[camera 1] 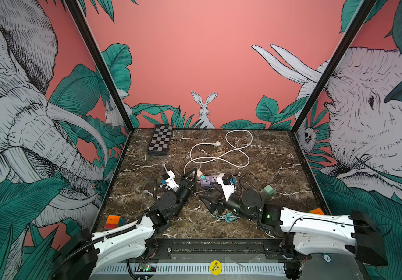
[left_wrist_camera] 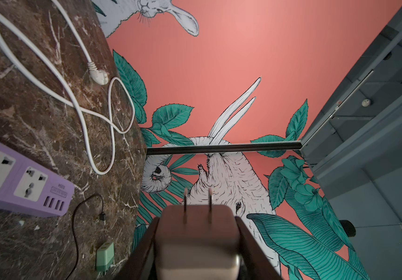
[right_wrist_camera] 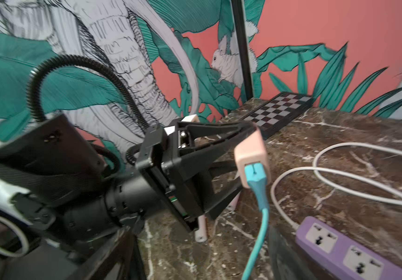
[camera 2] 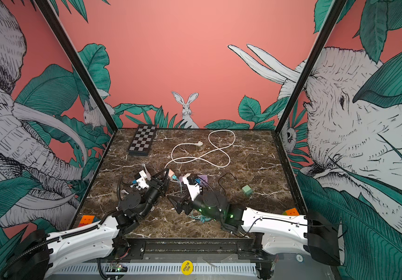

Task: Charge the electric toothbrush
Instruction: Insert the charging cable into the plug, then insert the plug into the socket.

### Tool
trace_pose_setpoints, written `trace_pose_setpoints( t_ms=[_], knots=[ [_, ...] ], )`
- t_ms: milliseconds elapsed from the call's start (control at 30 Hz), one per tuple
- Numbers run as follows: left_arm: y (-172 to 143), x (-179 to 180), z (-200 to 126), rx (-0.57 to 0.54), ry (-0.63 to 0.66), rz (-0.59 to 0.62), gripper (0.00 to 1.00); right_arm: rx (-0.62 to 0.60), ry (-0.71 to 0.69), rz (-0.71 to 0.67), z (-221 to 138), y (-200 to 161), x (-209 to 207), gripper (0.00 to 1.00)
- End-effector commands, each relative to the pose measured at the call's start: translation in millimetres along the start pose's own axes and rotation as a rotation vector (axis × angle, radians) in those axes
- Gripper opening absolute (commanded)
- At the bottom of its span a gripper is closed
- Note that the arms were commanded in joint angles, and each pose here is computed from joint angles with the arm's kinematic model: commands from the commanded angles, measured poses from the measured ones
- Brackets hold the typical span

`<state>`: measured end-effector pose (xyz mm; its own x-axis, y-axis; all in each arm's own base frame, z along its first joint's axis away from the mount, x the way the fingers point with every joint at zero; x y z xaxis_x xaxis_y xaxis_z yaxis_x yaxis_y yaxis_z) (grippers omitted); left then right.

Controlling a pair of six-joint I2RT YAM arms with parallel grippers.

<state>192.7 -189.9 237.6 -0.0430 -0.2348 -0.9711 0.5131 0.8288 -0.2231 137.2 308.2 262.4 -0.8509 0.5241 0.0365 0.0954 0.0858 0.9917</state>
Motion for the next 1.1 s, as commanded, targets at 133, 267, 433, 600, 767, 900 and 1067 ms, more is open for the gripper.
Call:
trace_pose_setpoints(
  t_ms=[133, 267, 433, 600, 767, 900, 1067],
  knots=[
    [-7, -5, -1, 0.044, 0.036, -0.101, 0.00, -0.002, -0.130, -0.202, 18, 0, -14, 0.80],
    [-6, -5, -4, 0.045, 0.044, -0.114, 0.00, 0.011, -0.160, -0.184, 26, -4, -25, 0.71],
    [-7, -4, -4, 0.056, 0.048, -0.124, 0.00, -0.038, -0.149, -0.125, 30, -1, -36, 0.72],
    [-8, -1, -2, 0.063, 0.055, -0.138, 0.00, -0.090, -0.082, -0.127, 39, 8, -30, 0.72],
    [-7, 1, -2, 0.058, 0.053, -0.146, 0.00, -0.092, -0.053, -0.117, 47, 6, -26, 0.66],
    [-7, 1, -3, 0.055, 0.052, -0.146, 0.00, -0.082, -0.095, -0.102, 52, 3, -31, 0.55],
    [-7, 1, -2, 0.054, 0.049, -0.149, 0.00, -0.070, -0.125, -0.099, 60, 1, -34, 0.53]
  ],
)
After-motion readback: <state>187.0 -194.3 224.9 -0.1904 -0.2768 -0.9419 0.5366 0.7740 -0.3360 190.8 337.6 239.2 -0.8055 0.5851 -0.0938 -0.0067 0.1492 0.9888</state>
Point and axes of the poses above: each gripper's point midway between its finger pads, its own z axis out along the fingers, its own x axis along the line the jaws close on, y = z × x, the point moved 6 cm from there along -z, back along the fingers, and after that the axes turned 12 degrees about -z, right-handed, at the moved point
